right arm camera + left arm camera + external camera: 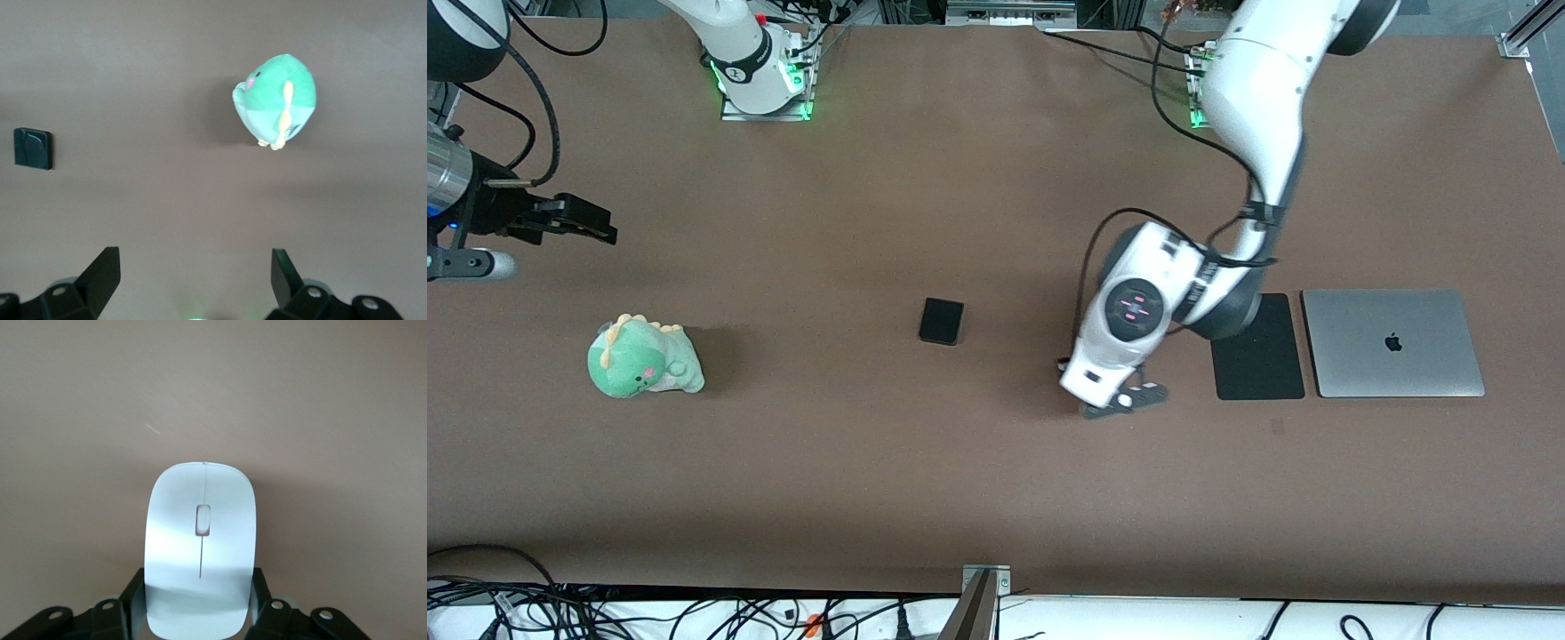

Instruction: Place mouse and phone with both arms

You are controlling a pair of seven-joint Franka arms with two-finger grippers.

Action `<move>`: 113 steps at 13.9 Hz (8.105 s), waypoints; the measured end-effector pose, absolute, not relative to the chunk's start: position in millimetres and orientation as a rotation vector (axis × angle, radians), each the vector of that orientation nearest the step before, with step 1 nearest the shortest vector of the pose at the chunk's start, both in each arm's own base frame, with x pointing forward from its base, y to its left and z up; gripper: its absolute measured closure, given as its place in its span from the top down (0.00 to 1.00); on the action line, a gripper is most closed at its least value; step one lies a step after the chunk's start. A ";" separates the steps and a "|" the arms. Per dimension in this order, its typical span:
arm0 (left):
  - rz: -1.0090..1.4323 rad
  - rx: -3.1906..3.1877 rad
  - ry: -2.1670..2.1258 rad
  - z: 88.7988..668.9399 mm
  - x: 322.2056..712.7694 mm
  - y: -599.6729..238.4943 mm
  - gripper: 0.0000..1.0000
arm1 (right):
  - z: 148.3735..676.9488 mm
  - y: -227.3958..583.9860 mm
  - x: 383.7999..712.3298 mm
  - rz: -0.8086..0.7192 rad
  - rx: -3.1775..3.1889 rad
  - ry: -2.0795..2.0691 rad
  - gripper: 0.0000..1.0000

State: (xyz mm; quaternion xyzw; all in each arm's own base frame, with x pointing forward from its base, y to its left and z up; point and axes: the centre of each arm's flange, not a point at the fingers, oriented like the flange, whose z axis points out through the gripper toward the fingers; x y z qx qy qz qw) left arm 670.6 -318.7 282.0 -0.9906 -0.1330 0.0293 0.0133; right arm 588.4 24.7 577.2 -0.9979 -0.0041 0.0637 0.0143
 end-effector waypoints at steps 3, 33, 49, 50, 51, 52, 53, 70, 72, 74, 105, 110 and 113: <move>0.075 -3.069 -0.365 322.0 695.9 -233.5 0.63 | 565.5 49.0 593.7 0.211 -3.105 -0.030 1.00; -0.186 -3.115 -0.015 209.0 579.9 -19.3 1.00 | 210.2 415.9 540.2 -0.181 -3.097 0.264 1.00; 0.028 -3.092 -0.070 555.6 618.5 5.2 1.00 | 163.0 415.8 516.8 -0.249 -3.087 0.222 0.98; 0.041 -3.092 -0.064 562.9 616.7 5.4 1.00 | 163.3 415.8 516.9 -0.250 -3.086 0.221 0.97; 0.065 -3.093 -0.050 566.4 614.2 6.2 1.00 | 165.2 416.5 517.2 -0.254 -3.083 0.221 0.86; 0.084 -3.099 -0.045 570.6 610.6 8.5 1.00 | 170.5 417.2 517.1 -0.248 -3.084 0.221 0.82; 0.088 -3.111 -0.043 577.1 605.9 11.5 1.00 | 171.3 417.4 516.9 -0.240 -3.088 0.221 0.80; 0.044 -3.129 -0.021 594.8 596.8 11.0 1.00 | 271.8 180.6 631.0 -0.068 -3.261 0.065 0.80; 0.035 -3.129 -0.021 597.7 597.1 10.9 1.00 | 258.4 140.6 625.1 -0.123 -3.237 0.094 0.80; 0.029 -3.129 -0.018 599.4 597.2 10.2 1.00 | 237.5 116.9 614.0 -0.189 -3.215 0.108 0.80; 0.028 -3.130 -0.004 599.5 597.7 5.5 1.00 | 287.1 89.0 625.3 -0.170 -3.024 0.054 1.00; 0.028 -3.130 -0.005 599.6 597.7 6.0 1.00 | 370.9 64.1 628.2 -0.097 -2.938 0.080 1.00; 0.028 -3.130 -0.005 599.6 597.7 6.0 1.00 | 411.2 45.9 623.8 -0.027 -2.904 0.076 1.00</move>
